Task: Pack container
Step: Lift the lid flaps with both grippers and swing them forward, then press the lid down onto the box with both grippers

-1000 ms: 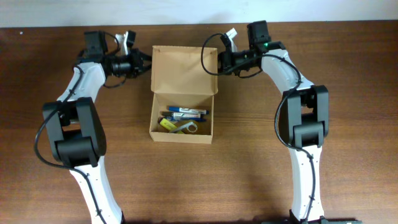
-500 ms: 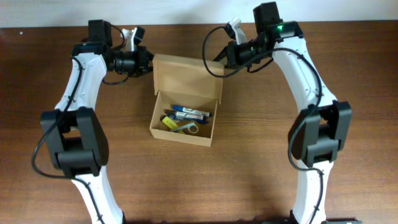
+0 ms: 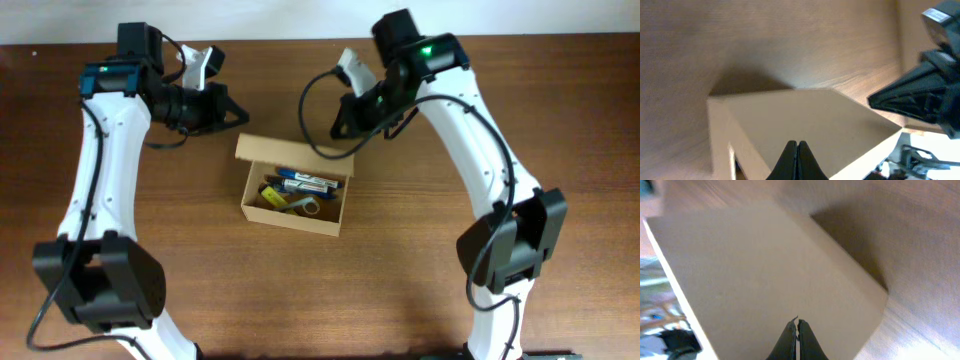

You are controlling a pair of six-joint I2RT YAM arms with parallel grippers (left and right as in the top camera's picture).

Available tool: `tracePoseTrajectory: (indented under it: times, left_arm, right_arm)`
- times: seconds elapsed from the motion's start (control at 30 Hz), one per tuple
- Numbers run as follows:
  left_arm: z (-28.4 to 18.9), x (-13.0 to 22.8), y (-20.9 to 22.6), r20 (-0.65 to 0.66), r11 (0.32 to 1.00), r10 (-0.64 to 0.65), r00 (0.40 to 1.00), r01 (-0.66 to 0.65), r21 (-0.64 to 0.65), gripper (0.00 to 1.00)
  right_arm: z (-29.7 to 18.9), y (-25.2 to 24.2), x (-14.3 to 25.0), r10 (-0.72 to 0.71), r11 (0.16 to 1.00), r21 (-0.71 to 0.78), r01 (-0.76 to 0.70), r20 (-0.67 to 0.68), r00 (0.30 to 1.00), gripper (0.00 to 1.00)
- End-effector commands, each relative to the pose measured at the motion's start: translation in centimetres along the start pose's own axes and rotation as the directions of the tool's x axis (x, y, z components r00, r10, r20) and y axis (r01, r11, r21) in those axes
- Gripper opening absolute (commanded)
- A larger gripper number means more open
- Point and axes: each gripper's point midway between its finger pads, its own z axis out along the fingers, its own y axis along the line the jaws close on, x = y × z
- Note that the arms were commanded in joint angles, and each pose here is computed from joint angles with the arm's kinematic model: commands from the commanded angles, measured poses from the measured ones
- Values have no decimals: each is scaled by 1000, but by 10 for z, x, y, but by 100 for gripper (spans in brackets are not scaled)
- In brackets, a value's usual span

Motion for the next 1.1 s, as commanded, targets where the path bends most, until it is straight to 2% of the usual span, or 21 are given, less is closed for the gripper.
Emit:
tracePoseTrajectory:
  times: [0.0, 0.07, 0.17, 0.47, 0.67, 0.87, 1.07]
  left_arm:
    - [-7, 16, 5, -55, 986, 65, 996, -73, -148, 2]
    - [-3, 35, 8, -141, 973, 58, 988, -88, -213, 2]
    - [-2, 48, 14, -204, 952, 49, 978, -107, -288, 1]
    - [4, 64, 35, -270, 911, 27, 962, -135, -390, 2]
    - [33, 89, 59, -316, 921, -13, 949, -112, -373, 2]
    - [62, 112, 65, -341, 957, -6, 940, -94, -274, 2]
    - [68, 129, 72, -375, 960, -19, 927, -89, -267, 2]
  right_arm:
    - [-9, 15, 14, -98, 978, 181, 104, -38, 994, 4]
    - [1, 26, 32, -119, 964, 223, 143, -118, 986, 4]
    - [8, 35, 47, -140, 948, 259, 185, -185, 973, 4]
    - [18, 26, 76, -104, 931, 306, 200, -303, 947, 4]
    - [48, 11, 89, -80, 942, 282, 182, -340, 937, 4]
    - [78, -4, 108, -49, 953, 259, 155, -372, 927, 4]
    - [94, -12, 119, -34, 959, 249, 139, -383, 923, 4]
